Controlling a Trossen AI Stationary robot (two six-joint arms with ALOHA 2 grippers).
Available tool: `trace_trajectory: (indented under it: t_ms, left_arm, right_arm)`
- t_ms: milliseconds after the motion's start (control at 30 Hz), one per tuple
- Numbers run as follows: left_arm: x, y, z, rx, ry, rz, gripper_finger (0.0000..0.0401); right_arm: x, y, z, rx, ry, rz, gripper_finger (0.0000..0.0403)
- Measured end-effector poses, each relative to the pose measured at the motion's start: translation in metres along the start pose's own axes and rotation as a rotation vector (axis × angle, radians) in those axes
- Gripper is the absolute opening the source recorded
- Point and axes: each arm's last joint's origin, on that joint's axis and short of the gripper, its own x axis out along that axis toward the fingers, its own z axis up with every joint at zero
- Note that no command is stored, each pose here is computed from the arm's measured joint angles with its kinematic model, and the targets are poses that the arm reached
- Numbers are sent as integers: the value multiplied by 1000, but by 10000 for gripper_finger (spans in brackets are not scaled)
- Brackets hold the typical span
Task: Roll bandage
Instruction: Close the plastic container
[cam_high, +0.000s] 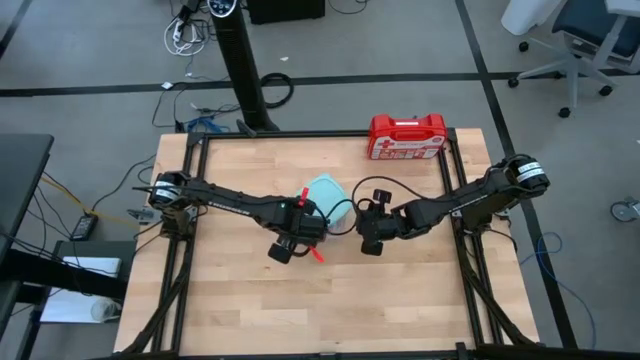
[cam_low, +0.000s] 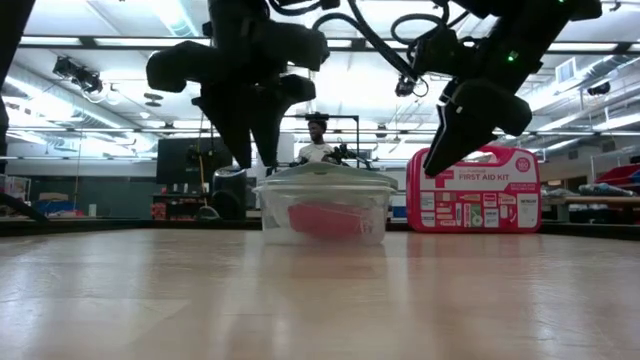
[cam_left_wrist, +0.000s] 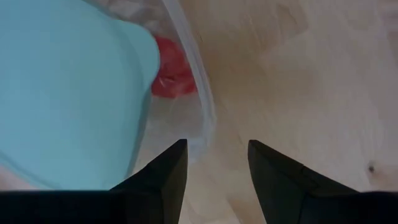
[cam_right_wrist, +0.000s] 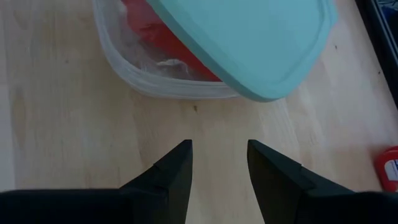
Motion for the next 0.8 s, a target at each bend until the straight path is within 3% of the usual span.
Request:
trace_trajectory:
  t_ms: [233,533,667,800]
  left_arm:
    - [25,-4,-5,49,-27,18,172]
    - [85,-15,-26,81,-169,0,172]
    - [90,-16,-30,42,-166,-21,172]
    - [75,-11,-25,33,-148,1,172]
  right_arm:
    - [-1,3,1,1,-17,11,150]
    - [-2,3,2,-6,-30,14,150]
    - [-2,3,3,-9,-36,11,150]
    - [-1,2,4,-3,-38,7,150]
